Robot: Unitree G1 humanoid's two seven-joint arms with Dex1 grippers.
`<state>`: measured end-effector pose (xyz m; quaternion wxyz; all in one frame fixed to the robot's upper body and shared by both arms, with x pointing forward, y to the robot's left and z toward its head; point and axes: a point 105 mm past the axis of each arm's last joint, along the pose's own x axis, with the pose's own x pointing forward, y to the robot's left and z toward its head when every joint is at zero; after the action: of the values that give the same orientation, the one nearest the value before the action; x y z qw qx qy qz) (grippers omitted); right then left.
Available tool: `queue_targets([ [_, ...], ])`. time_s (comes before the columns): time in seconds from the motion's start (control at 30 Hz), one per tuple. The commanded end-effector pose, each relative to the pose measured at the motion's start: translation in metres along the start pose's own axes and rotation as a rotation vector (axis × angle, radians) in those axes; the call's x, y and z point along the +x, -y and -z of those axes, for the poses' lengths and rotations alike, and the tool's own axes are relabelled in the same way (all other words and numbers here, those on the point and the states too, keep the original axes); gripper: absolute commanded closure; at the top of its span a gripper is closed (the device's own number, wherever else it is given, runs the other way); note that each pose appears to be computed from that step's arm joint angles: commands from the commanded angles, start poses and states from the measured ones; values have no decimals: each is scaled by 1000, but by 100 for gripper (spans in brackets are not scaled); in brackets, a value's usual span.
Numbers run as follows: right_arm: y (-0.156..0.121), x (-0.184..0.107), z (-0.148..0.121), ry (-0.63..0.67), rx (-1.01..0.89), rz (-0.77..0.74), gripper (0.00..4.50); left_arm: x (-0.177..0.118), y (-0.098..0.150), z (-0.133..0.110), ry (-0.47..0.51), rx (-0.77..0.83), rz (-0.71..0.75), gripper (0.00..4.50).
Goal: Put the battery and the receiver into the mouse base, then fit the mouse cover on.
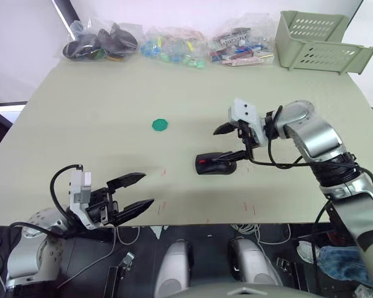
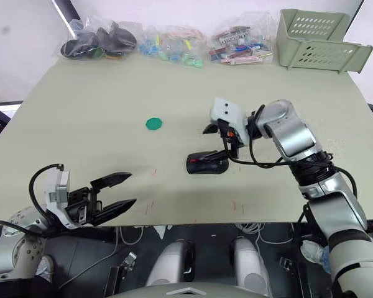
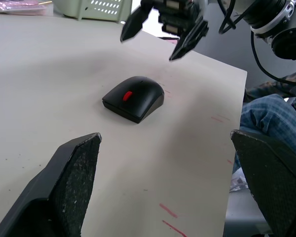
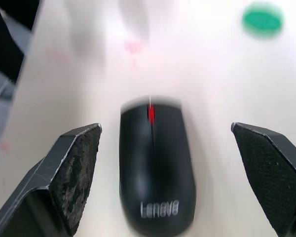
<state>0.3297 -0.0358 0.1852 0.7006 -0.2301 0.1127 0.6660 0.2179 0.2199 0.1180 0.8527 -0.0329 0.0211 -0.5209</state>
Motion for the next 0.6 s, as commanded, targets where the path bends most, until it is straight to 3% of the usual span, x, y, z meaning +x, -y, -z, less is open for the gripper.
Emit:
queue_targets([
  [0.03,-7,5,-13,53,-18,1,86,-2,1,-3,8,25,-6,0],
  [0.1,-7,11,-12,52,-24,14,179,-2,0,-4,9,26,-7,0],
  [0.23,-10,31,-6,44,-8,26,179,-2,-1,-5,9,29,-9,0],
  [0.6,-12,52,4,17,22,24,179,-2,-2,-5,6,28,-14,0],
])
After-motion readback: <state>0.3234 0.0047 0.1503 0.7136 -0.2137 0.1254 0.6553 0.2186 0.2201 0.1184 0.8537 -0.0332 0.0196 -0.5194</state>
